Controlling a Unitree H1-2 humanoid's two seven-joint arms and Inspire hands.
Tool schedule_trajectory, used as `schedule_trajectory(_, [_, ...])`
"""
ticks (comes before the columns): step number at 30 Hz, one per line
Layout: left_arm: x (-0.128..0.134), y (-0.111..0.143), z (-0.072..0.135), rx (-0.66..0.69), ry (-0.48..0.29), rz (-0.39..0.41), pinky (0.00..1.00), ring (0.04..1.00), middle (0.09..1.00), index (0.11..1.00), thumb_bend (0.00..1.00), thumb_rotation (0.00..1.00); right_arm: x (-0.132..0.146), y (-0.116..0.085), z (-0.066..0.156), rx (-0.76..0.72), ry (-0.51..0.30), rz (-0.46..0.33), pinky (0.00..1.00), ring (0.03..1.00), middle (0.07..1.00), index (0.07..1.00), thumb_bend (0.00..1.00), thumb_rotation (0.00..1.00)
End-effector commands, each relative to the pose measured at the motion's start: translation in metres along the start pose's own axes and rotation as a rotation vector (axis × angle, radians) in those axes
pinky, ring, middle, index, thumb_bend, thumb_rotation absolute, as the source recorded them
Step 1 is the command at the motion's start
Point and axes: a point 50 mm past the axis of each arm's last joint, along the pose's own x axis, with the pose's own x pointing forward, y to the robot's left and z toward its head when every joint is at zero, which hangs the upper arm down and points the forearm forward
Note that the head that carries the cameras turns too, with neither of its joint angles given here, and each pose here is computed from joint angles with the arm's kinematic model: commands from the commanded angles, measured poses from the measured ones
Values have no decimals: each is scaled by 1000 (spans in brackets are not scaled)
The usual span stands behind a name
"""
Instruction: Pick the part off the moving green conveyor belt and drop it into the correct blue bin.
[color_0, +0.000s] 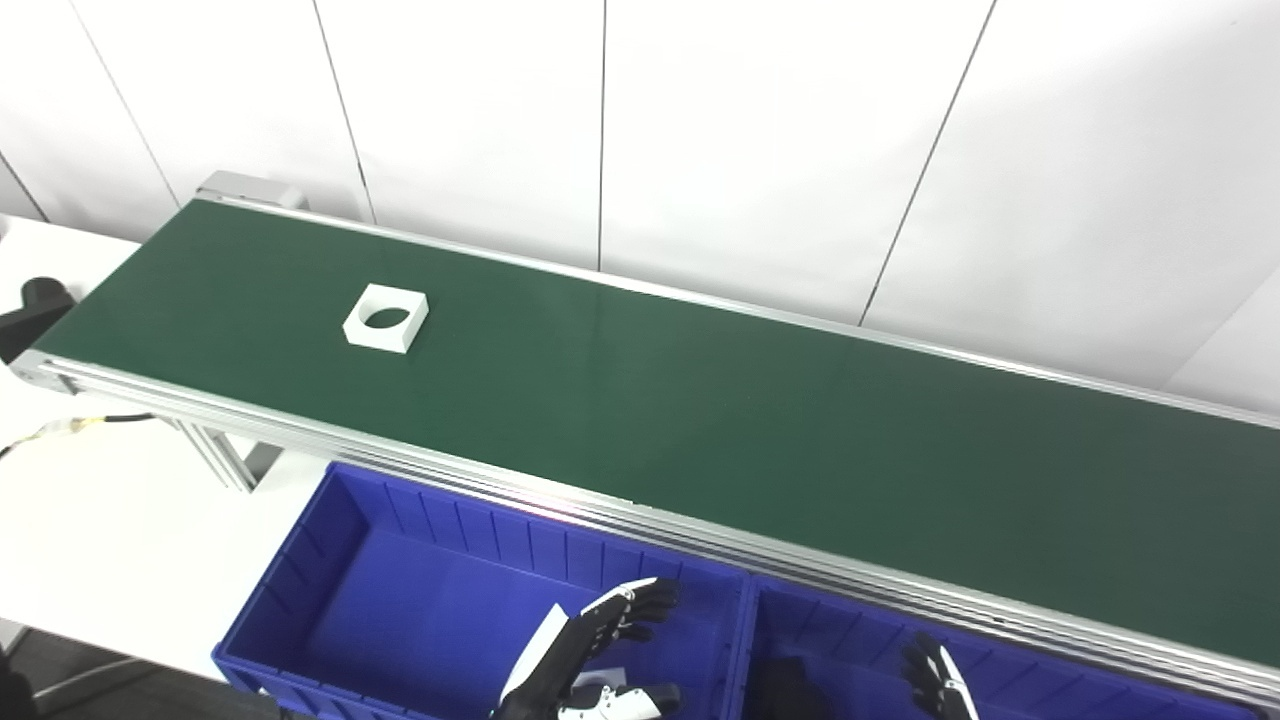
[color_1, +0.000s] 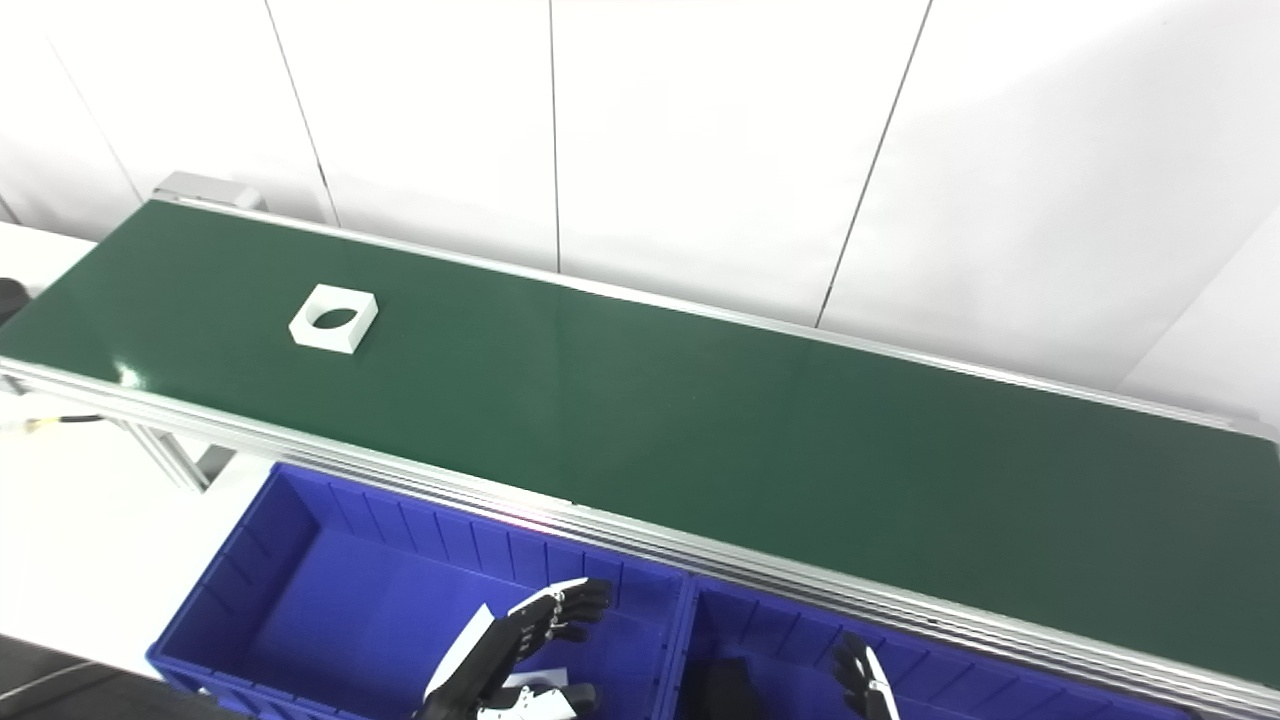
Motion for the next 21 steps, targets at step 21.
schedule_trajectory(21, [46,53,109,-117,-440,98,808,829,840,843,789,604,13,-3,9,24,-85,-63,802,854,865,936,698,399])
